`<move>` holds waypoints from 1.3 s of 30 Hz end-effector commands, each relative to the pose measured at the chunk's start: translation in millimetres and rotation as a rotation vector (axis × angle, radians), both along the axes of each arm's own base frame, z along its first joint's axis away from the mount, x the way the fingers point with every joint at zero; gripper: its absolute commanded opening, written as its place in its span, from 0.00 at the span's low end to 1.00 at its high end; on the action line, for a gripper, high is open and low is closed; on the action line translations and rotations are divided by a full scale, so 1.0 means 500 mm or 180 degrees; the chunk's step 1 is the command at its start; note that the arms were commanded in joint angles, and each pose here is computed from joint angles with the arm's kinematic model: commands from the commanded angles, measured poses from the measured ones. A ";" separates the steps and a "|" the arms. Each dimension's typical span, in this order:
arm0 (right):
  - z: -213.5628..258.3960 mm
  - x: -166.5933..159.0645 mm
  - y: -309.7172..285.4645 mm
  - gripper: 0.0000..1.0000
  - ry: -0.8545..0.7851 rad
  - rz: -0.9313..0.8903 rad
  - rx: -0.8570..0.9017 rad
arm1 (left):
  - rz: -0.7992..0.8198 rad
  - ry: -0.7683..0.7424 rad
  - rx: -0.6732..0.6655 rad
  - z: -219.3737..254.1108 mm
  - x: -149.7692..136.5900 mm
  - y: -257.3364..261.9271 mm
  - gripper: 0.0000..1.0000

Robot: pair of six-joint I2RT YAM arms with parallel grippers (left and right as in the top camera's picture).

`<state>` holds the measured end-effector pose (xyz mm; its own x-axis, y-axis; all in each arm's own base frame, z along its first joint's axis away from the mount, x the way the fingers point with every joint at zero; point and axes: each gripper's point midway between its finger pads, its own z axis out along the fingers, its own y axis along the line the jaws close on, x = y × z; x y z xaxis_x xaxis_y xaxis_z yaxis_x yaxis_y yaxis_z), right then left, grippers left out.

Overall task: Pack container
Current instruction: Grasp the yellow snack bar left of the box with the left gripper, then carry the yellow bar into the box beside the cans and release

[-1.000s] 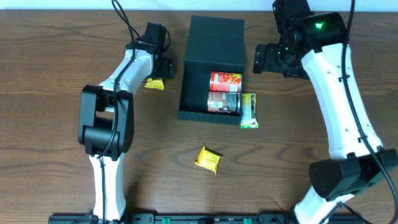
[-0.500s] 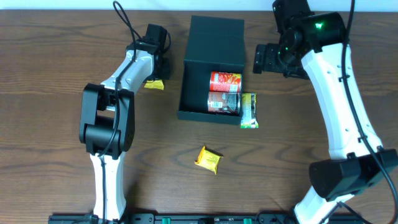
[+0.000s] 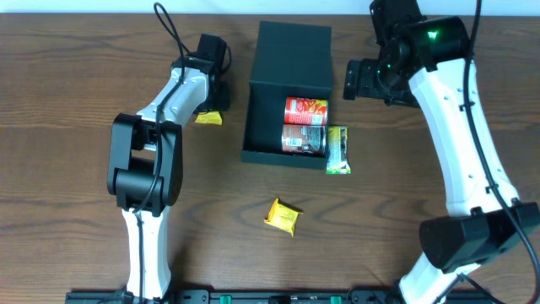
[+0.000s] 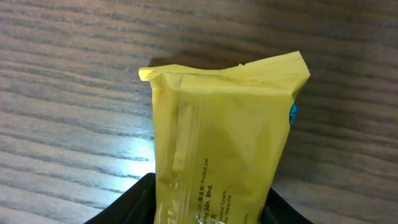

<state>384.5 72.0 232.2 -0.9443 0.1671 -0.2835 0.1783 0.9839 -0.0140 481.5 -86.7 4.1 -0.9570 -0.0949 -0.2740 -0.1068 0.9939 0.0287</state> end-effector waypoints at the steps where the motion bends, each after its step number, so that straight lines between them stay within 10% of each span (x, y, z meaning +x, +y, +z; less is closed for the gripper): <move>1: 0.005 0.003 -0.004 0.99 -0.0037 -0.0048 -0.0025 | 0.0015 -0.0118 -0.0031 0.049 0.007 -0.001 0.44; 39: 0.008 0.012 -0.002 0.99 -0.0101 -0.0034 -0.0014 | -0.0689 -0.0565 -0.0204 0.267 -0.089 -0.208 0.41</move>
